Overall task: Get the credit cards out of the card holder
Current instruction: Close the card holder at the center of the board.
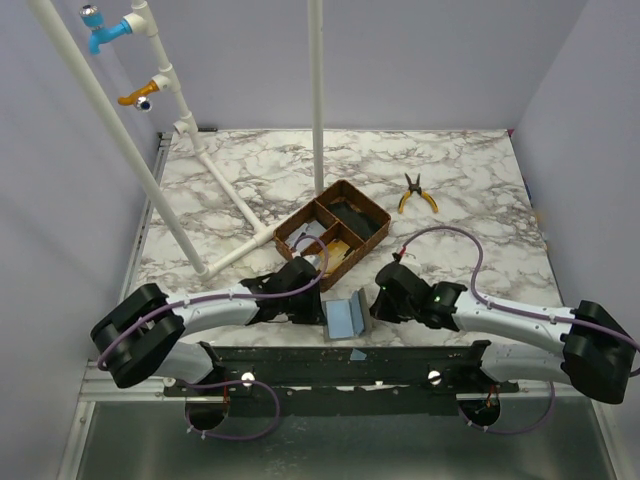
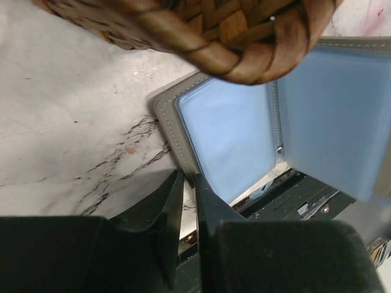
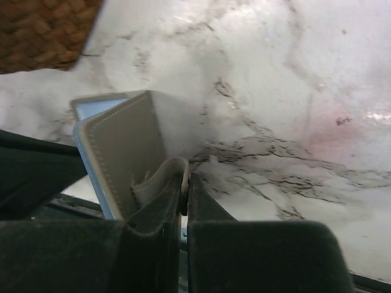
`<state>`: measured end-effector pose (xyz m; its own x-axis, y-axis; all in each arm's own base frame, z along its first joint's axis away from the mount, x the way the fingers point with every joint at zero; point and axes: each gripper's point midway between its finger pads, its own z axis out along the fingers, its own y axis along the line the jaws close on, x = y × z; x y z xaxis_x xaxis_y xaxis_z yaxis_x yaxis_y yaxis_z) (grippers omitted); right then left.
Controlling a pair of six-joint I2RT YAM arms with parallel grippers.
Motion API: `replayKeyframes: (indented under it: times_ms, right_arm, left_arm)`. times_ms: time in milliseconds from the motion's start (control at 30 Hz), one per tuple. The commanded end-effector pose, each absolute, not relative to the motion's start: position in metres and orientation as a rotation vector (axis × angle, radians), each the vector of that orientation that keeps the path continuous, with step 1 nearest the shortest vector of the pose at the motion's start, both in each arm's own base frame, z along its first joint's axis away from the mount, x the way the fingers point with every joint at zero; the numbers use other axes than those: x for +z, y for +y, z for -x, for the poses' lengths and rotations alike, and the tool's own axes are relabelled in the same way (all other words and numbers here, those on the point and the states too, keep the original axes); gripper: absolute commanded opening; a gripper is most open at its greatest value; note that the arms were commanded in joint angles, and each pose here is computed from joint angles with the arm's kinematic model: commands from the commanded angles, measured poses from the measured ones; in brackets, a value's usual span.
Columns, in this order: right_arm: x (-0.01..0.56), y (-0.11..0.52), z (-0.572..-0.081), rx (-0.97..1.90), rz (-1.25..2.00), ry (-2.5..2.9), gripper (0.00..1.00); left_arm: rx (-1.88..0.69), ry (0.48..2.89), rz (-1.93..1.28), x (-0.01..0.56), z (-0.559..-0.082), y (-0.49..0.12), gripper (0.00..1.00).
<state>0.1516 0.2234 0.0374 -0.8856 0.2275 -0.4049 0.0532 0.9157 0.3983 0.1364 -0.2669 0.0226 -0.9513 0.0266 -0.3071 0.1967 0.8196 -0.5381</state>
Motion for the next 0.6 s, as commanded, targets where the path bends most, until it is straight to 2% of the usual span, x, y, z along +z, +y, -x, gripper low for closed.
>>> replayKeyframes:
  times_ms: [0, 567]
  right_arm:
    - [0.072, 0.254, -0.163, 0.702, -0.174, 2.534, 0.04]
    - [0.083, 0.267, -0.155, 0.723, -0.158, 2.531, 0.02]
  left_arm:
    - [-0.884, 2.748, -0.212, 0.02, -0.126, -0.279, 0.15]
    - [-0.875, 2.738, -0.227, 0.029, -0.132, -0.293, 0.15]
